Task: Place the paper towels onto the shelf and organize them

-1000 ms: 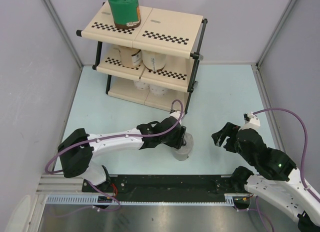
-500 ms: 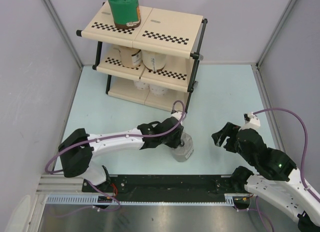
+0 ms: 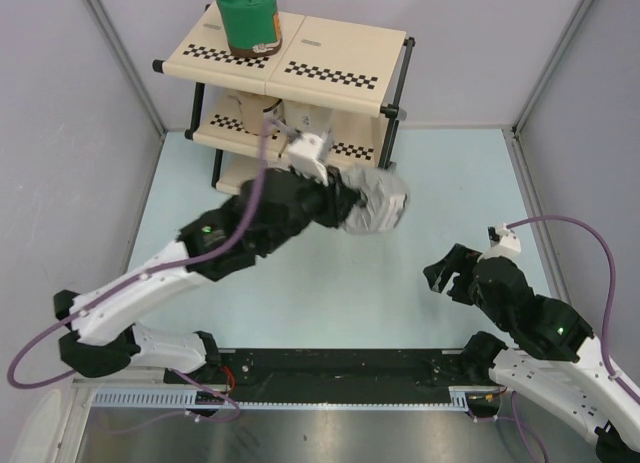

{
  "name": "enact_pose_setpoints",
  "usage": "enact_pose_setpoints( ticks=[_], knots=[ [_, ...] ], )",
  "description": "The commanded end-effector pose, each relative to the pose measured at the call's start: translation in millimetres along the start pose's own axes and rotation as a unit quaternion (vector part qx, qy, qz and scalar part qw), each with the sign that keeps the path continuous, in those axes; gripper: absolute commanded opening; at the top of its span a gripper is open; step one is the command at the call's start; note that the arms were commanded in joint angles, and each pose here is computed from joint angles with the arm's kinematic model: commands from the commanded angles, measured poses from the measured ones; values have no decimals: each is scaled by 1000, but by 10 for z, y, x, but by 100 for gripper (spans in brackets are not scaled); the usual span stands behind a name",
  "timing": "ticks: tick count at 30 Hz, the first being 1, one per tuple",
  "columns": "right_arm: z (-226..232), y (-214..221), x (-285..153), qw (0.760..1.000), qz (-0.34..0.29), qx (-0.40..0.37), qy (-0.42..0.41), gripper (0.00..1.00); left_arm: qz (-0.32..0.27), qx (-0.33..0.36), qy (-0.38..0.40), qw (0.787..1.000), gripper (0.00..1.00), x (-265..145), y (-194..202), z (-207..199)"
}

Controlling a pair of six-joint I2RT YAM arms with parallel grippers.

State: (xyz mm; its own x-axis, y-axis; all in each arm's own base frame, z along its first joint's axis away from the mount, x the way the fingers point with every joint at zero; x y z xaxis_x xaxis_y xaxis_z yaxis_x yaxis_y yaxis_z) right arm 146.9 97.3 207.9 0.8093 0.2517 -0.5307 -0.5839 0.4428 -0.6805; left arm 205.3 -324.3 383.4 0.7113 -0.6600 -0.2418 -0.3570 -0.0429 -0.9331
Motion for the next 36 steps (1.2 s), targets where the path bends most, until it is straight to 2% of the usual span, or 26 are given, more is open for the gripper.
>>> enact_pose_setpoints(
  ticks=[1,5,7,10,17,30,36],
  knots=[
    [62,-110,-80,1000,-18,17,-16,81,-202,3,-37,979,30,-687,-1413,179],
    [67,-109,-89,1000,-19,16,-19,81,-297,9,-59,953,32,-1043,-2045,319],
    [75,-112,-92,999,-19,16,-21,81,-327,17,-69,943,32,-1147,-2294,414],
    [75,-110,-93,999,-19,15,-21,81,-339,34,-92,936,33,-1182,-2562,546],
    [63,-128,-96,999,-24,20,-19,81,-343,81,-118,928,35,-869,-2800,802],
    [66,-116,-90,999,-21,17,-19,82,-345,55,-160,923,29,-215,-3024,1543],
    [47,-104,-66,1000,-20,19,-14,82,-330,56,-187,924,29,-49,-2923,1711]
  ],
)
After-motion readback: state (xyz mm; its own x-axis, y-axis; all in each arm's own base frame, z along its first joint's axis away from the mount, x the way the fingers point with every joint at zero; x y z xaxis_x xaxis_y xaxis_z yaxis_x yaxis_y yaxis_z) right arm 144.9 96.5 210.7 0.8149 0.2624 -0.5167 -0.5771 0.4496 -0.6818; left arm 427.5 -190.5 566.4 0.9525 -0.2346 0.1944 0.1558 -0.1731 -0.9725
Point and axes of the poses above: each gripper's point midway between its finger pads, its own x axis out along the fingers, its own z axis along the line the jaws close on, y = z × x, the point moved 1 cm from there along -x, back along the fingers, and after that the axes turned 2 degrees about x, right-handed, at the moved point
